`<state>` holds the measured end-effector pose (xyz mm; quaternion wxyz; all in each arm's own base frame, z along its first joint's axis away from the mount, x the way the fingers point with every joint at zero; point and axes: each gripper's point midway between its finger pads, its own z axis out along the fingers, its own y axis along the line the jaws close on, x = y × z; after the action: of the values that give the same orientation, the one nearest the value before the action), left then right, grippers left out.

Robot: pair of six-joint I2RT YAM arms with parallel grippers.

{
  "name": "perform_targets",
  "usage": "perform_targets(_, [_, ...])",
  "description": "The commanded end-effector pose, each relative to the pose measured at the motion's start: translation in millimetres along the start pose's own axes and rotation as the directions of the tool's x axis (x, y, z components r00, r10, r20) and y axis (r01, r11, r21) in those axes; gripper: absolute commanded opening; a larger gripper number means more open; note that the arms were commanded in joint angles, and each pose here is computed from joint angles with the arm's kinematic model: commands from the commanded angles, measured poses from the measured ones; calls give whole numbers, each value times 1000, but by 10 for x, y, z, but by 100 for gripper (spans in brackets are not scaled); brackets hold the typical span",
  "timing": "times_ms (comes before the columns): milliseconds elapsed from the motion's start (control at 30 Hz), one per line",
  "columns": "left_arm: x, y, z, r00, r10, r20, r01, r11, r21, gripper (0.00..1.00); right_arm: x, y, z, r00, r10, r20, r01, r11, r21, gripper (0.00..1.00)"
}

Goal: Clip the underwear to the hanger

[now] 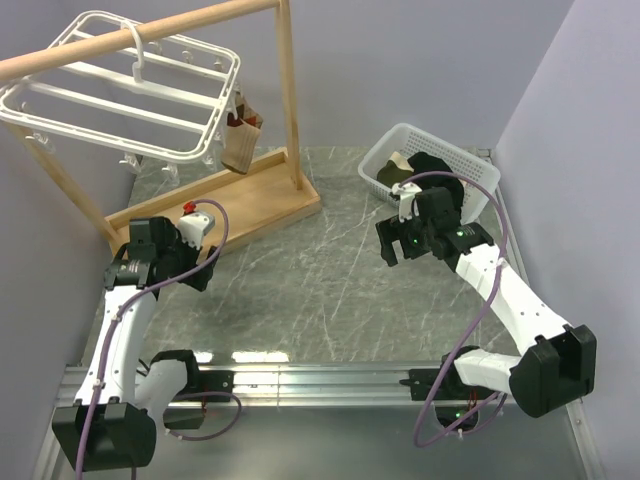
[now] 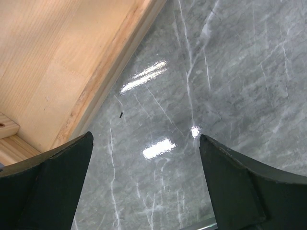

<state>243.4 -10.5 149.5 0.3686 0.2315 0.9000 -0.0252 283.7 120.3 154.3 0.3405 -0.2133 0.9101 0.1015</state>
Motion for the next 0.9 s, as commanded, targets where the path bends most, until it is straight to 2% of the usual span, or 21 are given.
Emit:
perform_targets(0, [-135,20,-14,999,0,36,0,1000,-6,99,-299,-30,-91,996,1,91,-3,1000,22,100])
perform_targets(133, [-152,-15,24,1000,4,25,-4,1000,19,99,-644,-174,-168,984,25,174,-33,999,41,100])
perform_targets(200, [-173,-67,43,999,16,28,-17,999,38,99,-757,-277,-133,982,55,179,-64,997,47,100])
perform_targets(233, [-182,-87,56,999,19,28,-20,999,45,99,-937,-342,-195,974,67,216,-78,996,44,100])
perform_targets(300, [-195,-92,64,999,19,26,-20,999,42,99,-1035,-584,-134,968,129,216,-145,987,62,100])
perform_targets(333, [-216,-152,84,999,34,25,-35,998,59,99,-1215,-684,-194,957,141,252,-164,984,69,100])
perform_targets(467, [-342,-225,76,998,37,56,-41,996,80,99,-1471,-1209,22,940,226,257,-270,951,149,100])
perform_targets(533, [-395,-260,72,997,25,69,-32,995,96,99,-1669,-1423,27,912,270,307,-331,928,168,100])
perform_targets(733, [-472,-354,73,997,6,76,-16,992,126,99,-1914,-1947,455,852,378,362,-466,863,195,98])
perform_targets(767, [-476,-360,63,997,8,75,-18,992,127,99,-1862,-1995,636,848,407,340,-487,851,197,97])
perform_targets(867, [-508,-360,30,996,10,85,-21,993,119,99,-1796,-2387,786,822,446,355,-543,802,250,96])
